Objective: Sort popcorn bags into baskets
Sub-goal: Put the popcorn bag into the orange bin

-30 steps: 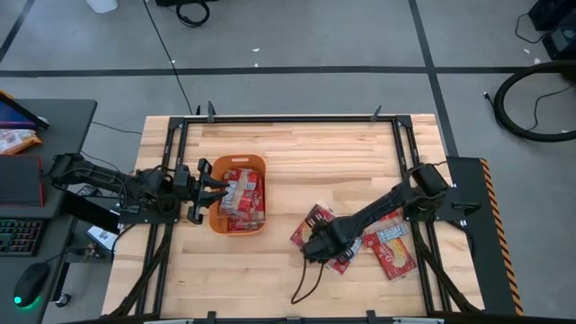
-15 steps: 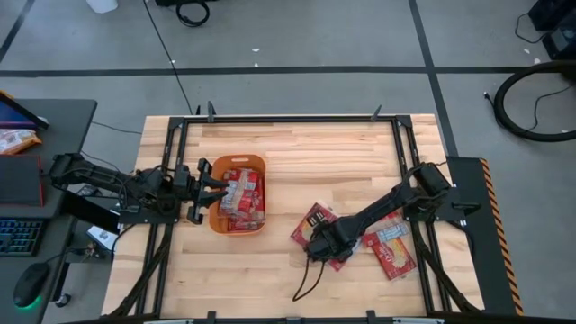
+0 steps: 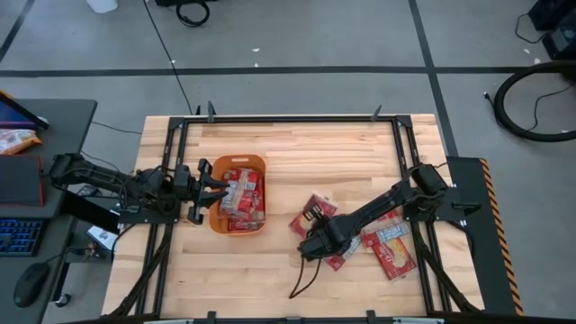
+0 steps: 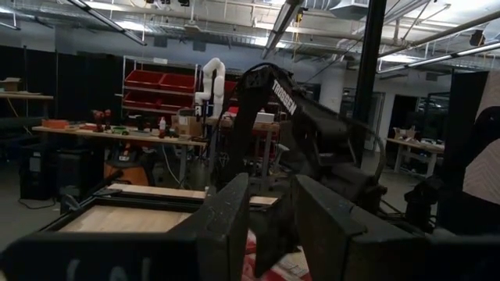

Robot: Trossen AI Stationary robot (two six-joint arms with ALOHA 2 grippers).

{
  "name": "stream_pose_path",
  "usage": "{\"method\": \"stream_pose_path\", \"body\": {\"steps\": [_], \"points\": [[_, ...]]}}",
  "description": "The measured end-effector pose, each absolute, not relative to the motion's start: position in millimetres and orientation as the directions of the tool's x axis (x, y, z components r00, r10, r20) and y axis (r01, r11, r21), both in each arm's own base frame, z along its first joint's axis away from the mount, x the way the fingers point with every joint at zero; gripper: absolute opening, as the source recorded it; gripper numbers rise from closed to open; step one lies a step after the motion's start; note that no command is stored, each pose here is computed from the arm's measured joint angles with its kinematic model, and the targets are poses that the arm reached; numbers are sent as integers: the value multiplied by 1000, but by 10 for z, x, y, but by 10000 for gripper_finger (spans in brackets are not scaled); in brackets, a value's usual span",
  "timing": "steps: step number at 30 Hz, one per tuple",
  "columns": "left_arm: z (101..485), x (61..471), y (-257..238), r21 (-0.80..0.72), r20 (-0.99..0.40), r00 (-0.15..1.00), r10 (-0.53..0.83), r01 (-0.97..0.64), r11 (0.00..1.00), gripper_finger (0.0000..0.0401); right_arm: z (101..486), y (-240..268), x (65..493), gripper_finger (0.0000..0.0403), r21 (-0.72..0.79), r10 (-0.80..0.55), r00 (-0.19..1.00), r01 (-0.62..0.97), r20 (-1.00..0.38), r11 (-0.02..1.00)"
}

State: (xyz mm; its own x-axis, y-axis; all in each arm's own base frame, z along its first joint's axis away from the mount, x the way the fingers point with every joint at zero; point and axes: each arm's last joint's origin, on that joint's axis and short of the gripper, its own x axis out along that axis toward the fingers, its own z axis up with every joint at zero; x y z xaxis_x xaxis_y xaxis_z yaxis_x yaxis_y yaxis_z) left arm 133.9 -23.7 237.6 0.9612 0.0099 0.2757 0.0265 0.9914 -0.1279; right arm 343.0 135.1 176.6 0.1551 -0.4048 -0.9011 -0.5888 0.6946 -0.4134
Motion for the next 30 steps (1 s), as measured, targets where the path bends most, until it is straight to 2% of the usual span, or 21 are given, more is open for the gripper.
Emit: {"method": "stream_pose_path", "body": {"steps": [11,14,19,22,27,30], "points": [[2377,1339,-238,-128,277,961,10,27,991,105,2202,994,3754,20,-668,-626,283,-502,-727,549],[2377,1339,-237,-127,277,961,10,26,992,105,2245,869,3865,21,-703,-641,323,-489,-696,517],[2377,1340,-232,-127,277,961,14,22,992,105,2277,754,4088,22,-692,-526,452,-522,-721,499],[2377,1340,-232,-127,277,961,14,22,992,105,2328,698,4231,23,-723,-459,559,-527,-691,447],[2379,1340,-232,-127,278,961,14,22,992,105,2401,596,4478,23,-756,-238,741,-509,-628,411],[2379,1339,-232,-127,278,961,14,22,992,105,2387,490,4591,25,-783,-181,796,-479,-578,396]]}}
